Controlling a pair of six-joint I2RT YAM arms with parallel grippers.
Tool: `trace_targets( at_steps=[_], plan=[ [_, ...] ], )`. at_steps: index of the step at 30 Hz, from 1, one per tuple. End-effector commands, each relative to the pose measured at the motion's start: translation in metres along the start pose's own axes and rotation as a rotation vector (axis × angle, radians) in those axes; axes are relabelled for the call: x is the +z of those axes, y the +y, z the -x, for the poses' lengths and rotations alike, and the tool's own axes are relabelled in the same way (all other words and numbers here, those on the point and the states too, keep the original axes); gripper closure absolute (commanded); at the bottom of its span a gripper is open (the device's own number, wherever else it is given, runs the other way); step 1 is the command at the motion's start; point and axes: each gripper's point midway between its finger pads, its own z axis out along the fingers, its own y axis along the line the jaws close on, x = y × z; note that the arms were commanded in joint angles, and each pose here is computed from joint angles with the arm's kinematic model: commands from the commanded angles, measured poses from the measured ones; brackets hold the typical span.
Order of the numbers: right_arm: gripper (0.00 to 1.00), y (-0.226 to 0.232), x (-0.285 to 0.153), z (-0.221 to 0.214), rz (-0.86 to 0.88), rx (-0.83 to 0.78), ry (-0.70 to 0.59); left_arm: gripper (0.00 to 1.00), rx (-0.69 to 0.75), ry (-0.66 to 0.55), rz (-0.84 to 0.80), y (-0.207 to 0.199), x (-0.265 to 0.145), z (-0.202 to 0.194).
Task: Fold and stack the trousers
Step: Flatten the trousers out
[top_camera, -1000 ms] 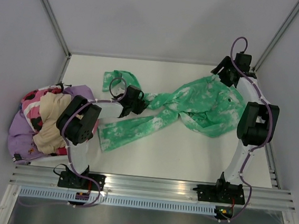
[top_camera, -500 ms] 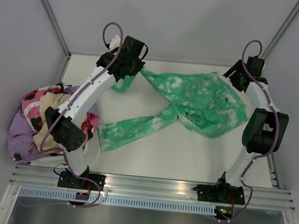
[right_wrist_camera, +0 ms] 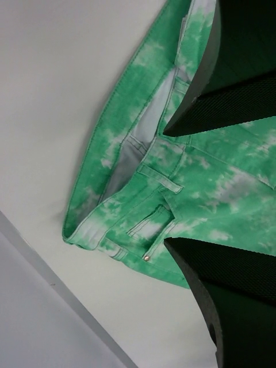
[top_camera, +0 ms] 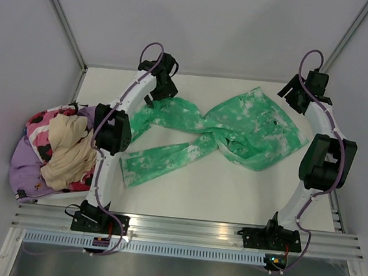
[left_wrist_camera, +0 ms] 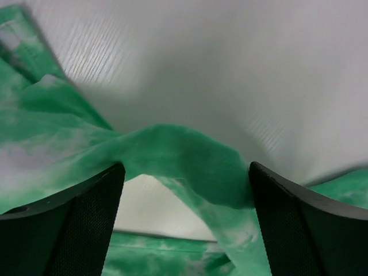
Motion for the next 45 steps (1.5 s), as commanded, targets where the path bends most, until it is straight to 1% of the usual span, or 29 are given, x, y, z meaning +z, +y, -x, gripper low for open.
trace_targets(
  at_steps=[1, 2, 3, 4, 5, 6, 7, 8, 9, 10, 11, 14, 17, 20, 21, 22, 23, 24, 25, 26, 30, 32, 33, 34, 36, 38, 39, 42, 45],
  plan=[
    [0.22, 0.001, 0.01, 0.0, 0.054, -0.107, 0.0, 0.06, 0.07, -0.102, -0.179, -0.009, -0.111, 0.028],
    [0.22, 0.005, 0.015, -0.001, 0.085, -0.128, 0.011, 0.05, 0.083, -0.096, -0.178, 0.0, -0.112, 0.022],
    [0.22, 0.005, 0.019, -0.003, 0.093, -0.137, 0.019, 0.05, 0.071, -0.139, -0.23, 0.006, -0.147, 0.029],
    [0.22, 0.003, 0.027, -0.008, 0.098, -0.137, 0.045, 0.05, 0.064, -0.147, -0.243, 0.013, -0.158, 0.028],
    [0.22, 0.004, 0.031, -0.011, 0.105, -0.143, 0.058, 0.05, 0.068, -0.115, -0.201, 0.032, -0.149, 0.011],
    [0.22, 0.01, 0.033, -0.005, 0.123, -0.146, 0.052, 0.04, 0.054, -0.118, -0.215, 0.038, -0.154, 0.007],
    [0.22, 0.011, 0.036, -0.006, 0.13, -0.143, 0.06, 0.04, 0.025, -0.142, -0.262, 0.046, -0.176, 0.006],
    [0.22, 0.012, 0.041, -0.004, 0.134, -0.14, 0.06, 0.04, 0.044, -0.077, -0.234, 0.063, -0.158, -0.021],
    [0.23, 0.013, 0.043, -0.005, 0.141, -0.14, 0.065, 0.04, 0.046, -0.064, -0.248, 0.069, -0.156, -0.031],
    [0.23, 0.016, 0.047, -0.007, 0.162, -0.15, 0.074, 0.04, 0.012, -0.084, -0.295, 0.072, -0.166, -0.032],
    [0.22, 0.018, 0.047, -0.003, 0.168, -0.154, 0.065, 0.04, 0.011, -0.035, -0.249, 0.089, -0.149, -0.054],
    [0.22, 0.016, 0.05, -0.004, 0.159, -0.157, 0.067, 0.04, -0.055, 0.016, -0.178, 0.117, -0.135, -0.081],
    [0.22, 0.015, 0.054, -0.005, 0.153, -0.147, 0.069, 0.01, -0.173, 0.007, -0.14, 0.126, -0.122, -0.087],
    [0.22, 0.013, 0.057, -0.008, 0.15, -0.147, 0.075, 0.0, -0.352, -0.032, -0.233, 0.109, -0.113, -0.081],
    [0.22, 0.012, 0.056, -0.007, 0.147, -0.146, 0.075, 0.0, -0.472, -0.036, -0.261, 0.104, -0.11, -0.079],
    [0.22, 0.011, 0.056, -0.008, 0.143, -0.148, 0.073, 0.0, -0.527, -0.029, -0.251, 0.114, -0.093, -0.092],
    [0.22, 0.01, 0.057, -0.009, 0.139, -0.146, 0.074, 0.0, -0.605, -0.097, -0.373, 0.095, -0.096, -0.072],
    [0.22, 0.009, 0.058, -0.008, 0.139, -0.145, 0.074, 0.0, -0.699, -0.118, -0.415, 0.094, -0.096, -0.067],
    [0.22, 0.009, 0.059, -0.009, 0.147, -0.14, 0.077, 0.0, -0.736, -0.134, -0.407, 0.101, -0.085, -0.071],
    [0.22, 0.01, 0.059, -0.009, 0.154, -0.132, 0.077, 0.01, -0.77, -0.192, -0.418, 0.102, -0.083, -0.059],
    [0.23, 0.004, 0.06, -0.009, 0.166, -0.115, 0.085, 0.01, -0.761, -0.283, -0.412, 0.096, -0.079, -0.038],
    [0.23, -0.002, 0.06, -0.007, 0.164, -0.105, 0.078, 0.02, -0.799, -0.309, -0.413, 0.097, -0.074, -0.034],
    [0.23, -0.003, 0.061, -0.007, 0.165, -0.102, 0.08, 0.02, -0.849, -0.323, -0.439, 0.096, -0.076, -0.028],
    [0.23, -0.004, 0.06, -0.005, 0.168, -0.1, 0.076, 0.03, -0.866, -0.33, -0.422, 0.102, -0.071, -0.029],
    [0.23, -0.005, 0.06, -0.004, 0.172, -0.1, 0.074, 0.03, -0.918, -0.386, -0.418, 0.107, -0.071, -0.016],
    [0.24, -0.007, 0.061, -0.003, 0.175, -0.091, 0.073, 0.04, -0.951, -0.401, -0.319, 0.123, -0.061, -0.017],
    [0.24, -0.005, 0.061, -0.001, 0.18, -0.092, 0.069, 0.04, -1.018, -0.404, -0.295, 0.13, -0.057, -0.013],
    [0.24, -0.008, 0.061, -0.002, 0.176, -0.099, 0.069, 0.05, -1.069, -0.402, -0.243, 0.14, -0.037, -0.007],
    [0.24, -0.015, 0.061, -0.002, 0.158, -0.096, 0.071, 0.17, -1.053, -0.373, -0.215, 0.141, -0.021, 0.002]
  ],
)
